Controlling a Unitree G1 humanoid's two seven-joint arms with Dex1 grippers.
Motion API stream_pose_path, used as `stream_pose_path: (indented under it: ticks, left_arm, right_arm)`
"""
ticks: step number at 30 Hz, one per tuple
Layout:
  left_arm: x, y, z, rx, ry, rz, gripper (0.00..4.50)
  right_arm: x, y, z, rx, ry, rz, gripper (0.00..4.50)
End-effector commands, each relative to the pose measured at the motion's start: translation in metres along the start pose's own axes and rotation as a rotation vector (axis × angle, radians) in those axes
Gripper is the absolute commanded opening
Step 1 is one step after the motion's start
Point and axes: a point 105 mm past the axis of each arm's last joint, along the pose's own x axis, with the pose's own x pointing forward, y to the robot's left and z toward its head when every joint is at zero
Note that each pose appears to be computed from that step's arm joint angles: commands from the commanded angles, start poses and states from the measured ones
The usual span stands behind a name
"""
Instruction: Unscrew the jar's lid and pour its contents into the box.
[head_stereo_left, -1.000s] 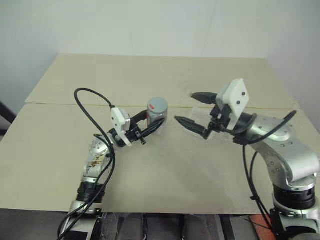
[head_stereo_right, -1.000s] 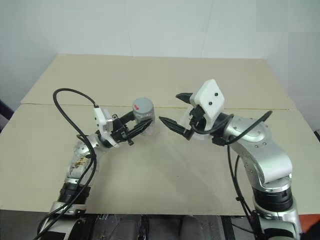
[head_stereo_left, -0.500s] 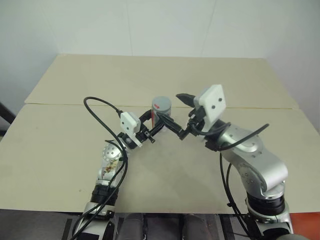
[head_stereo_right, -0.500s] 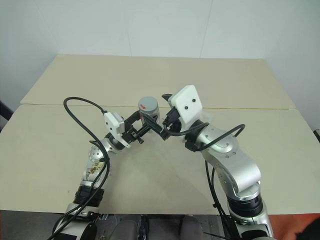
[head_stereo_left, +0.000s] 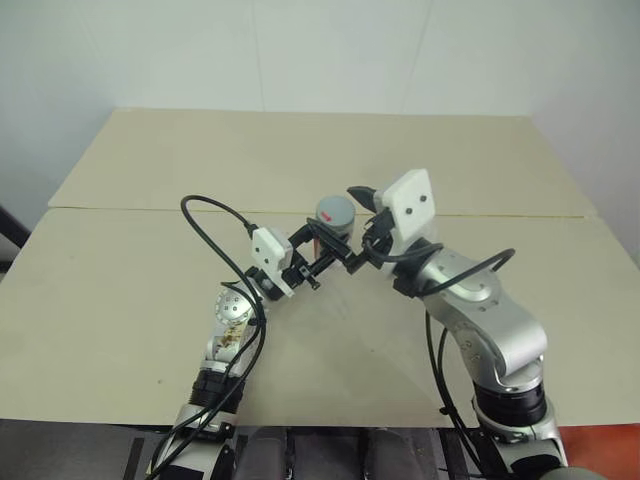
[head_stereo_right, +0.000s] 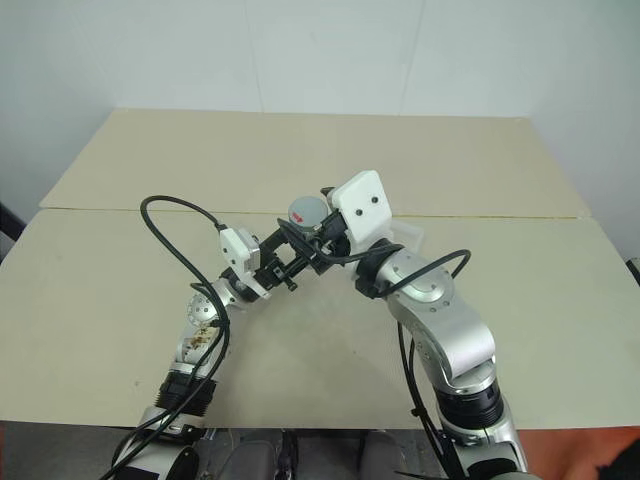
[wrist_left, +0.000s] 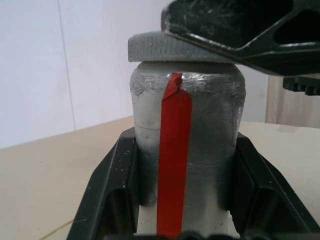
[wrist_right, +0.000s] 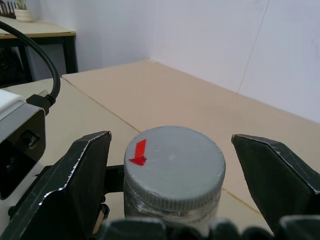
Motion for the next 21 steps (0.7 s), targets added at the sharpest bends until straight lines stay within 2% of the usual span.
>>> stream_pose_path:
  ticks: [1,2,4,8,9,21]
  left_arm:
    - [0.0040,-0.0016,0.0110,0.029,-0.048,-0.010,1.91]
    - [0.0041,-0.0017,0.0110,0.029,-0.048,-0.011,1.91]
    - [0.0042,-0.0019,0.0111,0.029,-0.048,-0.014,1.91]
    - [0.0045,-0.0024,0.0111,0.029,-0.047,-0.022,1.91]
    - [0.0046,-0.0025,0.0111,0.028,-0.046,-0.023,1.91]
    - [0.0040,-0.0106,0.0140,0.007,-0.057,-0.067,1.91]
  right_arm:
    - [-0.0004,0.0010,0.0162,-0.031,-0.066,0.002,4.50]
    - [-0.0004,0.0009,0.0159,-0.029,-0.065,0.002,4.50]
    - [-0.0005,0.0006,0.0154,-0.026,-0.064,0.001,4.12]
    - [-0.0008,0.0002,0.0140,-0.026,-0.058,0.000,2.92]
    - [-0.0008,0.0002,0.0133,-0.030,-0.055,-0.001,2.77]
    - [-0.0026,0.0001,0.0105,-0.040,-0.045,0.043,2.77]
